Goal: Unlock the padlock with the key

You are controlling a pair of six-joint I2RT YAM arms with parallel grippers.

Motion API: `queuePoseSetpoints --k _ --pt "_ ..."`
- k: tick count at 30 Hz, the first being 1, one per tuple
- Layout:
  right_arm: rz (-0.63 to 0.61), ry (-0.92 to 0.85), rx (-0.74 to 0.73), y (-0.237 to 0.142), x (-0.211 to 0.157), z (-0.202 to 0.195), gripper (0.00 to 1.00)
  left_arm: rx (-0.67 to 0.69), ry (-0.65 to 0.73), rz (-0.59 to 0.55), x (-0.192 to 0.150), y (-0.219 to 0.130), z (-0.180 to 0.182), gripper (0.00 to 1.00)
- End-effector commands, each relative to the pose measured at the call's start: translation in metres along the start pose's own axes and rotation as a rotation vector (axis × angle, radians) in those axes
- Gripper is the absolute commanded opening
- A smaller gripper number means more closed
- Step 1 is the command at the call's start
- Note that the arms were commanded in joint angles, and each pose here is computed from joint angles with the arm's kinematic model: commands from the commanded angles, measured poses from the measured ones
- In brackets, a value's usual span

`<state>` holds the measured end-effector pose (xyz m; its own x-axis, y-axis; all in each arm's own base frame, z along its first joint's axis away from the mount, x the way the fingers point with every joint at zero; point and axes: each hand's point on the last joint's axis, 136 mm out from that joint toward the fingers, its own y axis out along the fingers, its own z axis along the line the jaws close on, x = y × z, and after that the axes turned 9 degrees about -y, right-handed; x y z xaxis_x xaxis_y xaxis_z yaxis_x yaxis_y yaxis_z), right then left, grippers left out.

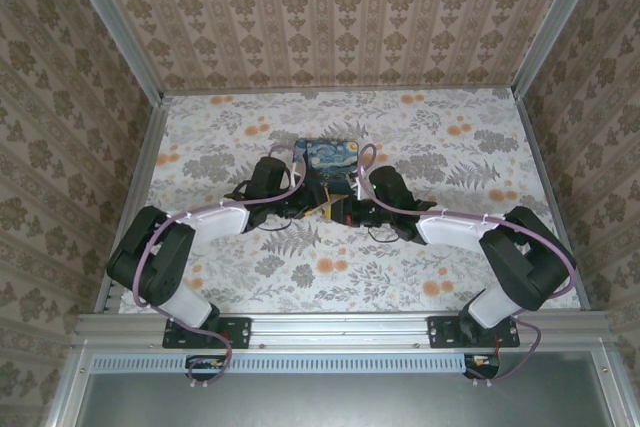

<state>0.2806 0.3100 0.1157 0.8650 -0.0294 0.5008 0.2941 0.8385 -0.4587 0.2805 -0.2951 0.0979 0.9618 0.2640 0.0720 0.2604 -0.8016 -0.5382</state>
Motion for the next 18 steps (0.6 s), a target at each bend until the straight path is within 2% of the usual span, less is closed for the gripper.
queuePoseSetpoints --k 1,3,18 --pt "0.001 -0.004 0.036 0.004 0.004 0.009 0.0 -0.034 0.021 0.008 0.001 0.002 -0.013 0.38" --pt "0.004 -0.001 0.029 0.004 0.003 0.007 0.0 -0.034 0.02 0.01 0.001 0.002 -0.012 0.34" --pt "0.002 0.007 0.009 0.01 0.001 -0.003 0.0 -0.025 0.018 0.021 -0.006 -0.001 -0.005 0.3"
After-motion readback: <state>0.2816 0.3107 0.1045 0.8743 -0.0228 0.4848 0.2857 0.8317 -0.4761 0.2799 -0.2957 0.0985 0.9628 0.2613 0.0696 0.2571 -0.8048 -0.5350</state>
